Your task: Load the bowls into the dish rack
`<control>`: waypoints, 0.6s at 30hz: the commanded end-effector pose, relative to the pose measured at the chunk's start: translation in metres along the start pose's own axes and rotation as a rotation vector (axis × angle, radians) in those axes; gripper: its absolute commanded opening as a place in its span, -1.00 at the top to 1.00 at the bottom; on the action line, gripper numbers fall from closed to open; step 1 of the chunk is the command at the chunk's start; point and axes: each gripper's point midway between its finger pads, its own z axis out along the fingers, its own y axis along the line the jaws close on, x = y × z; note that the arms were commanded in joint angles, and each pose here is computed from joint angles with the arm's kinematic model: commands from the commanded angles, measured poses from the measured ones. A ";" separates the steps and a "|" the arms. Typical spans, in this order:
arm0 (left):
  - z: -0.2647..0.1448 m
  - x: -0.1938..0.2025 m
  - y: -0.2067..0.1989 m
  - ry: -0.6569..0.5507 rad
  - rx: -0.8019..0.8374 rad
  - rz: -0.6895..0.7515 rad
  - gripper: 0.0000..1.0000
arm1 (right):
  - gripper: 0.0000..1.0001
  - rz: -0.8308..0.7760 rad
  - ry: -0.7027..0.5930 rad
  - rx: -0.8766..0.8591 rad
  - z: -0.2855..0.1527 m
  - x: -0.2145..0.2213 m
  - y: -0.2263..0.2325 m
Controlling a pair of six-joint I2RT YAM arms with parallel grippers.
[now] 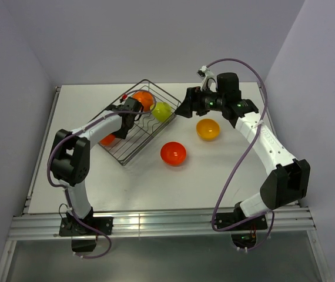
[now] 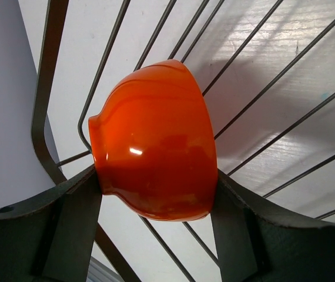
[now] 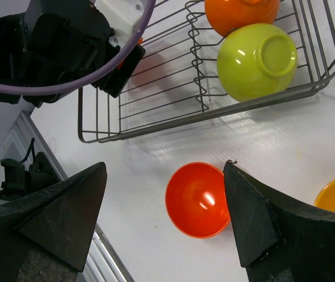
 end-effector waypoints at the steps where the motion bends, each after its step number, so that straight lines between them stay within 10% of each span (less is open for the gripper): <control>1: 0.003 0.000 -0.001 0.001 -0.009 0.015 -0.35 | -0.75 -0.060 -0.063 -0.019 -0.017 -0.016 0.012; 18: 0.011 0.007 -0.026 0.054 0.079 0.031 -0.99 | -0.75 -0.053 -0.050 -0.003 -0.019 -0.013 0.006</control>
